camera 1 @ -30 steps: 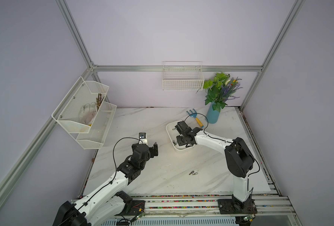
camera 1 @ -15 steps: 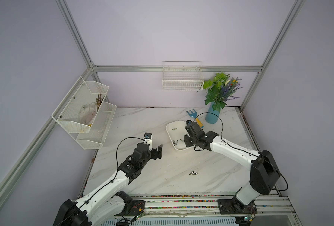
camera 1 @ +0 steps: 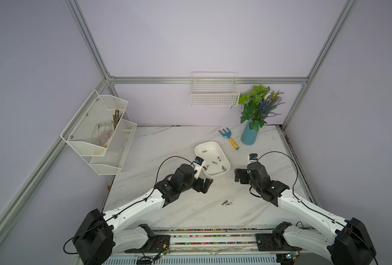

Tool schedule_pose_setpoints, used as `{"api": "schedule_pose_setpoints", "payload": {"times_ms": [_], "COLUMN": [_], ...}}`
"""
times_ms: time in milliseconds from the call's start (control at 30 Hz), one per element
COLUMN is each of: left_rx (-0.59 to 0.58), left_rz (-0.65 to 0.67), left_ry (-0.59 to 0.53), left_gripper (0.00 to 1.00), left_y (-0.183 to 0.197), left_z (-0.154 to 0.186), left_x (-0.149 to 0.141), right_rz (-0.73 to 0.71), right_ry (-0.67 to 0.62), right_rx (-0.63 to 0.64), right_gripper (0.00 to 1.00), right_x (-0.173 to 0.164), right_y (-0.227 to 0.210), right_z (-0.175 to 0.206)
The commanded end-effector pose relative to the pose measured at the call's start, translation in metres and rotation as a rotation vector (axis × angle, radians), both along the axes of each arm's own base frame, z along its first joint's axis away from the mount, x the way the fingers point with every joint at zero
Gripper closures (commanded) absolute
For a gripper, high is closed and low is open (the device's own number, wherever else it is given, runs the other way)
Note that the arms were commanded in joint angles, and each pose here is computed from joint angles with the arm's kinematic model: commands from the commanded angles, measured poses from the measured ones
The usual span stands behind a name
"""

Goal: Put the bit on the desktop into the storage box
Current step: Pick up the screwdriver bit from the center of the board.

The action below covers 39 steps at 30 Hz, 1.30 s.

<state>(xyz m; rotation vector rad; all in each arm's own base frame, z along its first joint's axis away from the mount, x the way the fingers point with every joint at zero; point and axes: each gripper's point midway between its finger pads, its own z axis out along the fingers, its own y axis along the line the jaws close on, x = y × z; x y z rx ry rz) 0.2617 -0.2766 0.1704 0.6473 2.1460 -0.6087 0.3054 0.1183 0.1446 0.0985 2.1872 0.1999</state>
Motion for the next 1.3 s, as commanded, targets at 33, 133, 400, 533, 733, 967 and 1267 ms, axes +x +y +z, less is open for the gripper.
{"api": "schedule_pose_setpoints", "payload": {"times_ms": [33,133,400,533,733,967,1267], "left_rx": [0.055,0.095,0.259,0.31,0.362,0.409,0.439], "left_rz": [-0.063,-0.088,-0.136,-0.154,-0.167,-0.162,-0.165], "left_ry": [0.063,0.097,0.206,0.236,0.25,0.249,0.242], "left_gripper": [0.0,0.02,0.17,0.25,0.35,0.42,0.51], "left_y": [-0.03,-0.047,-0.08,-0.089,-0.097,-0.104,-0.11], "left_z": [-0.007,-0.016,-0.055,-0.071,-0.088,-0.101,-0.112], "left_x": [-0.016,-0.023,-0.04,-0.049,-0.055,-0.055,-0.055], "right_rz": [-0.13,-0.189,-0.278,-0.314,-0.322,-0.321,-0.328], "right_ry": [-0.148,-0.19,-0.366,-0.434,-0.479,-0.459,-0.464], "right_rx": [0.087,0.087,0.162,0.189,0.216,0.199,0.198], "right_gripper": [0.0,0.0,0.0,0.0,0.0,0.0,0.0], "right_x": [0.003,-0.004,-0.022,-0.031,-0.036,-0.033,-0.034], "right_y": [-0.022,-0.038,-0.065,-0.076,-0.081,-0.079,-0.081], "right_z": [0.017,0.019,0.039,0.047,0.052,0.048,0.049]}}
